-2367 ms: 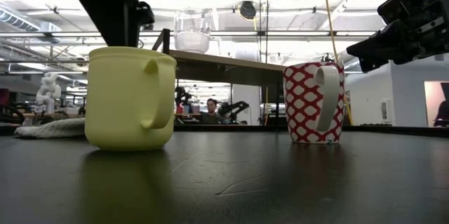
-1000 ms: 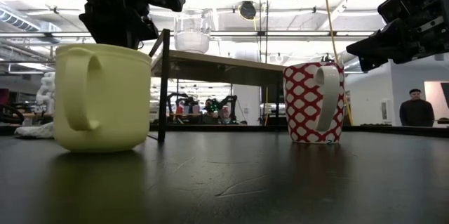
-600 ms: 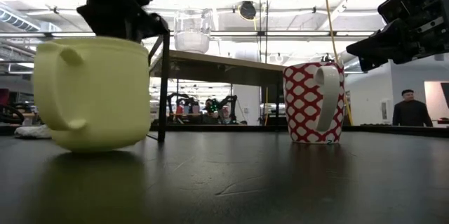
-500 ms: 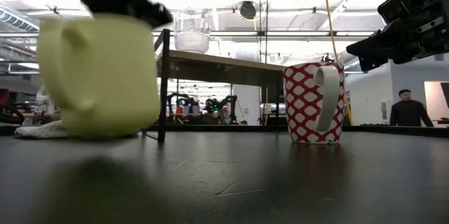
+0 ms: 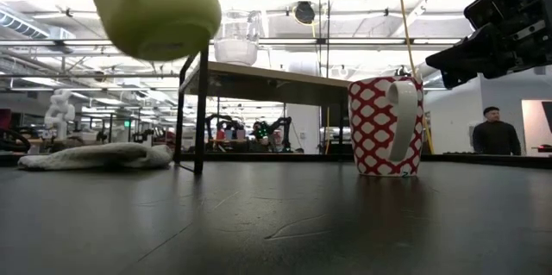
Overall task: Stack small to large cups/mugs on shelf
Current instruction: Put the yellow mug on the shelf
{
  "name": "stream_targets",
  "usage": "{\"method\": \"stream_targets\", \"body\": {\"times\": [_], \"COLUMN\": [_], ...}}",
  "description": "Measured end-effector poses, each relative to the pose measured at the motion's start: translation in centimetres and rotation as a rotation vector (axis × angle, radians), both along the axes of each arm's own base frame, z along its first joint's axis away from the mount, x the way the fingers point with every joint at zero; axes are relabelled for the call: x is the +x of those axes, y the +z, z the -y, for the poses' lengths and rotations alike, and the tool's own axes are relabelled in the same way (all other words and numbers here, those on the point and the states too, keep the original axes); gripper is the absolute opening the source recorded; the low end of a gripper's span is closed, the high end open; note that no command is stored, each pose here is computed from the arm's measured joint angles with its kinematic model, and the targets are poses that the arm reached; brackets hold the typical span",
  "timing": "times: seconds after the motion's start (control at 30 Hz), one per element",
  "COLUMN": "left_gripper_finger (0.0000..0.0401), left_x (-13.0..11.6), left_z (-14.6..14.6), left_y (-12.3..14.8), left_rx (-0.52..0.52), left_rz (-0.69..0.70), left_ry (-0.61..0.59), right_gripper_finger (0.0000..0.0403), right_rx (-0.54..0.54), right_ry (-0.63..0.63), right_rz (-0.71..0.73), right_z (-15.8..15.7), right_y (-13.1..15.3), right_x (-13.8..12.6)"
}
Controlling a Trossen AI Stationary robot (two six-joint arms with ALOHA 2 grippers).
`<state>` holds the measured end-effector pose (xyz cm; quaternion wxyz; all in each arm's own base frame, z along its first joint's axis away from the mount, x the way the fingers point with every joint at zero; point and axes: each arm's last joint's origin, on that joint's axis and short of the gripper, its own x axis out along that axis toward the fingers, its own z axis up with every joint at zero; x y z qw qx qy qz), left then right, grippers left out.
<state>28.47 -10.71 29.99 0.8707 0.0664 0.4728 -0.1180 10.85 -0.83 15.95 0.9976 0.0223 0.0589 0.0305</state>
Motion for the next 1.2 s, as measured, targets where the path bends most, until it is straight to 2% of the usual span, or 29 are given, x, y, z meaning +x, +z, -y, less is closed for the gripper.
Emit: {"method": "stream_targets", "body": {"times": [0.33, 0.43, 0.63, 0.83, 0.93, 1.2], "left_gripper_finger": [0.0004, 0.0004, 0.0004, 0.0004, 0.0004, 0.0004], "left_x": [-2.5, -3.7, -6.3, -8.8, -9.5, -10.4], "left_z": [0.2, -0.2, -1.6, -2.9, -3.2, -3.7], "left_y": [2.2, 1.2, -1.3, -2.9, -3.6, -6.9], "left_rx": [0.032, 0.019, -0.077, -0.09, -0.124, -0.132], "left_rz": [0.132, 0.18, 0.382, 0.509, 0.594, 0.697], "left_ry": [-0.023, -0.013, 0.034, 0.108, 0.112, 0.145], "right_gripper_finger": [0.0, 0.0, 0.0, 0.0, 0.0, 0.0], "right_rx": [0.007, 0.007, 0.007, 0.007, 0.007, 0.007], "right_ry": [-0.001, -0.001, -0.001, -0.001, -0.001, -0.001], "right_rz": [-0.007, -0.008, -0.007, -0.007, -0.006, -0.007], "right_z": [0.0, 0.0, 0.0, 0.0, 0.0, 0.0], "right_y": [-0.1, -0.1, -0.1, -0.1, -0.1, -0.1], "right_x": [0.0, 0.0, 0.0, 0.0, 0.0, 0.0]}}
